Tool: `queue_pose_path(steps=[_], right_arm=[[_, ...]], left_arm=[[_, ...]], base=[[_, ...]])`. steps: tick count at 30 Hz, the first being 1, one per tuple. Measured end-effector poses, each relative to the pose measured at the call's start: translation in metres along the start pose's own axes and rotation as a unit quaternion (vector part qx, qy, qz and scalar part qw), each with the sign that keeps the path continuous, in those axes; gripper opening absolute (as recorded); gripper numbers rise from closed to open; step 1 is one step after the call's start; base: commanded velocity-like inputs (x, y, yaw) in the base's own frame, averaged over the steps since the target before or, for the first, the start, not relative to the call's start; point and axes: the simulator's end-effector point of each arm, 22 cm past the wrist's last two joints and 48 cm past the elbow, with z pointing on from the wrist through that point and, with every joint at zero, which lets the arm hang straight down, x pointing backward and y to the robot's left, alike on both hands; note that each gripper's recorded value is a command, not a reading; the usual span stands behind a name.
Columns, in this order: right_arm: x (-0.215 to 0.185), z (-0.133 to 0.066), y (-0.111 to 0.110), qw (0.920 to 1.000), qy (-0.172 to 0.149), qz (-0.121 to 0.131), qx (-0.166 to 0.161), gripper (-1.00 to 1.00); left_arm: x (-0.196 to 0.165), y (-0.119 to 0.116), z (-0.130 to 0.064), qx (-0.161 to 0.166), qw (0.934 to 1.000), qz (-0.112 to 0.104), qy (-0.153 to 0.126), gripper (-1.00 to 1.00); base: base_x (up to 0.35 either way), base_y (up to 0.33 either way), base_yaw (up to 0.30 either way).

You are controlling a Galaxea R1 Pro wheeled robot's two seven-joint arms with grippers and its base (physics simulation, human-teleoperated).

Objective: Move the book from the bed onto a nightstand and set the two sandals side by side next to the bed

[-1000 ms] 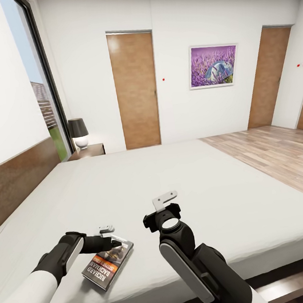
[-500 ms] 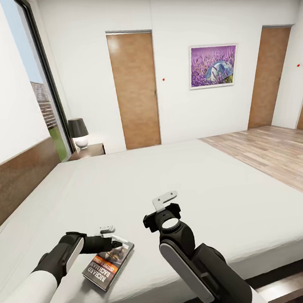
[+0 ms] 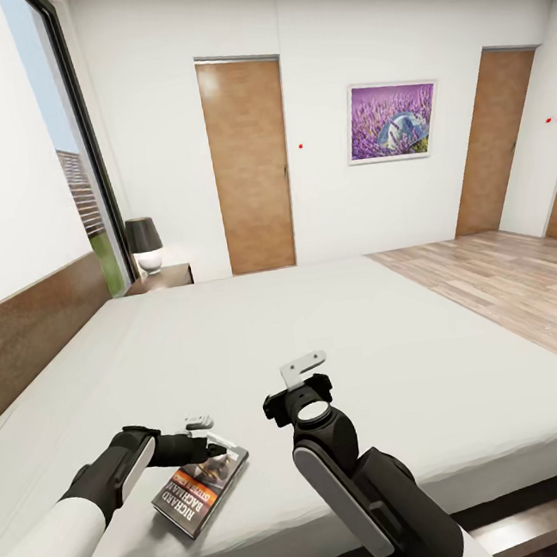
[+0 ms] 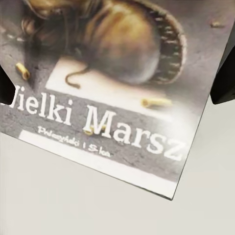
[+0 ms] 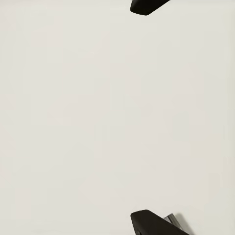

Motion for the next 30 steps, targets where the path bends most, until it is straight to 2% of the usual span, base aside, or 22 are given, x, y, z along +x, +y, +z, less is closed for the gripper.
queue_pose_path(steps=[16,30], right_arm=[[0.0,0.0,0.0,1.0,0.0,0.0,0.0,1.0],[0.0,0.0,0.0,1.0,0.0,0.0,0.0,1.0]], left_arm=[[0.001,-0.004,0.0,0.009,1.0,-0.002,0.002,1.0],[-0.001,-0.012,0.002,0.013,0.9999,0.01,0.003,1.0]], base=[[0.0,0.0,0.0],[0.0,0.0,0.0]])
